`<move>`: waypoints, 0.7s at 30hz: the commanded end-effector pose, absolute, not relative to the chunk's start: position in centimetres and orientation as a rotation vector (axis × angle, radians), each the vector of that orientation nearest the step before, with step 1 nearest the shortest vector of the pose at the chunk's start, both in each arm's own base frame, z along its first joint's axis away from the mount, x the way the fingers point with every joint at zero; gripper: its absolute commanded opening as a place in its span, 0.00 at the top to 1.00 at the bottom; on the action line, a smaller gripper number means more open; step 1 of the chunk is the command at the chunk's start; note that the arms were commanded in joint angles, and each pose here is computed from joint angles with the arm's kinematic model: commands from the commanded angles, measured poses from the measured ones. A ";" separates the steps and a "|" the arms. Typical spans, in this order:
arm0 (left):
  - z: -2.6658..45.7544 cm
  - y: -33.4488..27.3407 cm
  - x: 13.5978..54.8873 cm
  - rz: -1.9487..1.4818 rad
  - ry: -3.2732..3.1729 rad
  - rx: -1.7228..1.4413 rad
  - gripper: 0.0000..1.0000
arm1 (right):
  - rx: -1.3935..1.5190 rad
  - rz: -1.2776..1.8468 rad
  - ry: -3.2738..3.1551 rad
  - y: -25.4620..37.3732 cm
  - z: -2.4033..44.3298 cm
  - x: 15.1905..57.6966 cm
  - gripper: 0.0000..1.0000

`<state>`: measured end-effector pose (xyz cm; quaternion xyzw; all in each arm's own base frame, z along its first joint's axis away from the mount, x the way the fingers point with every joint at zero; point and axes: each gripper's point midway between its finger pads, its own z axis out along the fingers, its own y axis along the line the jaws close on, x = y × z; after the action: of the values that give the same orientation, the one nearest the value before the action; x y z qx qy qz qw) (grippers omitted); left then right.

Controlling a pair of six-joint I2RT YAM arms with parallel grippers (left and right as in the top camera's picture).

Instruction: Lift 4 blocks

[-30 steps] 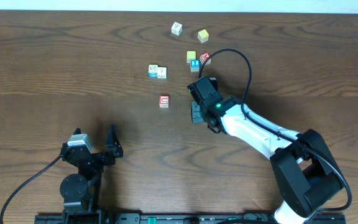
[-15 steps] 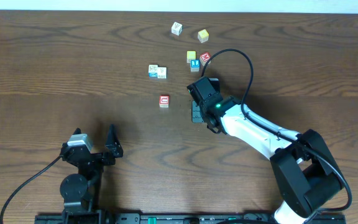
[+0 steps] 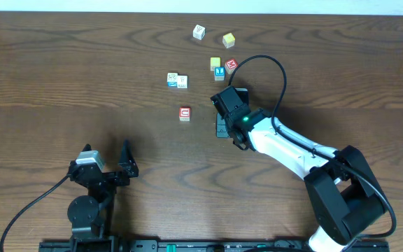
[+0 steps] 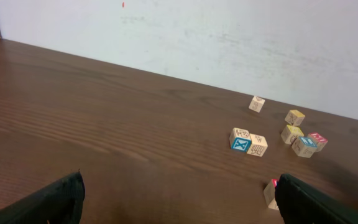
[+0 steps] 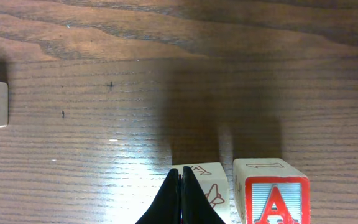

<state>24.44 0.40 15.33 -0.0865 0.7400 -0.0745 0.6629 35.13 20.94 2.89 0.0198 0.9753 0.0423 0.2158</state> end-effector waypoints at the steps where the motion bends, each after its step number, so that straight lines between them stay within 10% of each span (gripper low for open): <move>1: 13.7 0.3 24.4 -0.169 1.718 -0.191 0.02 | 0.027 0.099 2.684 20.9 3.0 35.5 0.99; 14: 13.7 0.3 24.4 -0.169 1.718 -0.191 0.02 | -0.091 0.155 2.650 22.2 3.5 36.1 0.97; 21: 13.7 0.3 24.4 -0.169 1.718 -0.191 0.02 | -0.246 0.275 2.575 24.5 4.7 37.3 0.68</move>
<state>24.44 0.40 15.33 -0.0865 0.7400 -0.0745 0.6629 37.25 23.69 4.43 -0.0567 0.9581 0.0893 0.2661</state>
